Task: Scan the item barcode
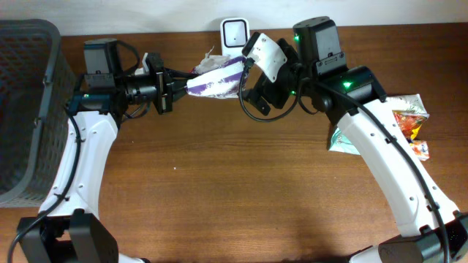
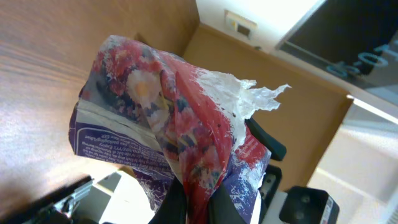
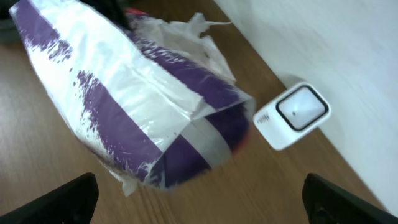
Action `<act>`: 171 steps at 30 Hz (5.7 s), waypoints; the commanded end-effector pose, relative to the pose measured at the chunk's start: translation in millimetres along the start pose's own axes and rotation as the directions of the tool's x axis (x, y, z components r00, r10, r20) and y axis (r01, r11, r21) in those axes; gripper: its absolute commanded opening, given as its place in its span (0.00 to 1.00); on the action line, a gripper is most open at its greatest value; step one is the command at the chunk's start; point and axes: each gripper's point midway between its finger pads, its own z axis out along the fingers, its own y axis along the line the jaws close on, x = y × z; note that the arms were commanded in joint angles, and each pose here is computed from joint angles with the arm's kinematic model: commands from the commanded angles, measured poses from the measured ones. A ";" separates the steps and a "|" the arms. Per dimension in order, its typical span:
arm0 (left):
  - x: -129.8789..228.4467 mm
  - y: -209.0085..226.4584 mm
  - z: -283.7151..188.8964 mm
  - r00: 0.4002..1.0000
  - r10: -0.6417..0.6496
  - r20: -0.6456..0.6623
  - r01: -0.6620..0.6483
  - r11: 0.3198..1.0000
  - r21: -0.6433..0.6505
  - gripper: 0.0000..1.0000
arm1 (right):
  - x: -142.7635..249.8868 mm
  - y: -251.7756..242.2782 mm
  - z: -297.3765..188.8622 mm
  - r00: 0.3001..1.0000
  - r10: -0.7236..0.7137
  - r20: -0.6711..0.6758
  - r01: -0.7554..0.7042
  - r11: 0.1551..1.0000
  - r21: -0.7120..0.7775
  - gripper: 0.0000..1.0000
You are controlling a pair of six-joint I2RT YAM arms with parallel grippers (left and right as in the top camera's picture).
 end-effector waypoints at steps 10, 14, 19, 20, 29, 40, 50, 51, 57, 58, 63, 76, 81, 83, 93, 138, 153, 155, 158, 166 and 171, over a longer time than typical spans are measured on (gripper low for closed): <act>17.8 -8.5 -3.7 0.993 0.002 -0.116 0.003 0.999 0.041 0.00 | -30.6 47.0 -3.7 0.928 -0.272 0.255 0.328 0.920 -0.216 0.86; 19.5 -9.2 -3.9 0.992 0.004 -0.126 0.002 0.999 0.044 0.00 | -22.2 55.2 13.1 0.937 -0.221 0.270 0.301 0.904 -0.304 0.54; 22.8 -26.3 -5.5 0.980 0.137 -0.145 -0.122 0.987 0.107 0.11 | -22.6 57.1 13.6 0.936 -0.214 0.278 0.300 0.900 -0.317 0.07; 24.7 -31.5 -6.3 0.971 0.184 -0.151 -0.165 0.978 0.127 0.25 | -22.6 57.1 13.6 0.937 -0.211 0.277 0.297 0.901 -0.318 0.04; 25.5 -81.8 -51.0 0.680 0.733 -0.002 -0.701 0.650 0.294 0.99 | -40.5 67.1 -16.6 0.949 0.228 0.219 -0.078 0.839 -0.538 0.04; 18.6 -71.4 -73.9 0.119 0.978 0.169 -0.966 0.075 0.246 0.99 | -17.8 4.6 -58.9 0.745 0.666 0.037 -0.515 0.610 -0.602 0.04; -74.3 39.7 -23.3 0.066 0.990 -0.123 -0.922 0.013 -0.387 0.99 | 10.9 -43.1 -74.0 0.509 0.859 -0.055 -0.750 0.412 -0.518 0.04; -72.0 43.3 -17.4 0.052 0.987 -0.152 -0.921 -0.012 -0.389 0.99 | 13.0 -46.0 -77.3 0.500 0.864 -0.053 -0.752 0.403 -0.521 0.04; -59.4 49.7 -3.8 0.027 0.980 -0.196 -0.937 -0.044 -0.347 0.99 | 20.9 -52.8 -83.6 0.468 0.882 -0.056 -0.772 0.377 -0.512 0.04; -58.2 52.8 -4.0 0.041 0.978 -0.203 -0.938 -0.032 -0.345 0.99 | 19.3 -51.3 -84.9 0.470 0.881 -0.059 -0.765 0.373 -0.525 0.04; -61.2 63.3 -7.8 0.083 0.968 -0.235 -0.926 -0.012 -0.378 0.99 | 16.9 -49.0 -86.8 0.481 0.875 -0.057 -0.750 0.377 -0.543 0.04; -41.9 66.0 -25.9 0.115 0.959 -0.261 -0.923 0.006 -0.385 0.99 | 6.0 -16.3 -109.5 0.433 0.881 -0.190 -0.703 0.198 -0.683 0.04; -36.2 62.4 -29.0 0.108 0.960 -0.258 -0.922 -0.001 -0.387 0.99 | 32.1 -4.5 -98.1 0.404 0.884 -0.235 -0.792 0.210 -0.574 0.04; -36.1 61.9 -29.6 0.106 0.960 -0.258 -0.921 -0.003 -0.390 0.99 | 33.5 -4.3 -97.4 0.404 0.884 -0.237 -0.797 0.212 -0.566 0.04; -9.3 0.1 -107.9 0.012 0.995 -0.100 -0.831 -0.046 -0.554 0.99 | 49.7 -111.1 -18.1 0.809 0.581 0.092 -0.570 0.737 0.362 0.04; 11.8 -15.2 -125.3 -0.048 0.996 -0.073 -0.808 -0.082 -0.583 0.99 | 67.0 -145.2 215.7 0.886 -0.258 -0.386 0.456 0.327 0.828 0.04; 11.8 -15.2 -125.3 -0.048 0.996 -0.073 -0.808 -0.082 -0.583 0.99 | -11.1 -171.6 65.8 0.998 -0.059 -0.011 0.014 0.047 0.999 0.04; 11.8 -15.2 -125.3 -0.048 0.996 -0.073 -0.808 -0.082 -0.583 0.99 | -26.1 -173.8 32.4 0.999 -0.041 0.022 -0.022 0.011 1.000 0.04; 12.0 -14.5 -125.1 -0.045 0.996 -0.074 -0.809 -0.080 -0.582 0.99 | -28.6 -183.5 -24.6 0.998 0.055 0.014 -0.011 -0.059 0.998 0.04; 14.0 -5.9 -123.7 -0.005 0.996 -0.085 -0.817 -0.053 -0.574 0.99 | 16.5 -190.9 -115.0 0.960 0.280 -0.019 -0.007 0.092 0.996 0.04; 20.2 3.0 -117.3 0.031 0.994 -0.104 -0.832 -0.032 -0.554 0.99 | 50.3 -150.2 -168.9 0.876 0.452 0.169 -0.356 0.370 0.858 0.04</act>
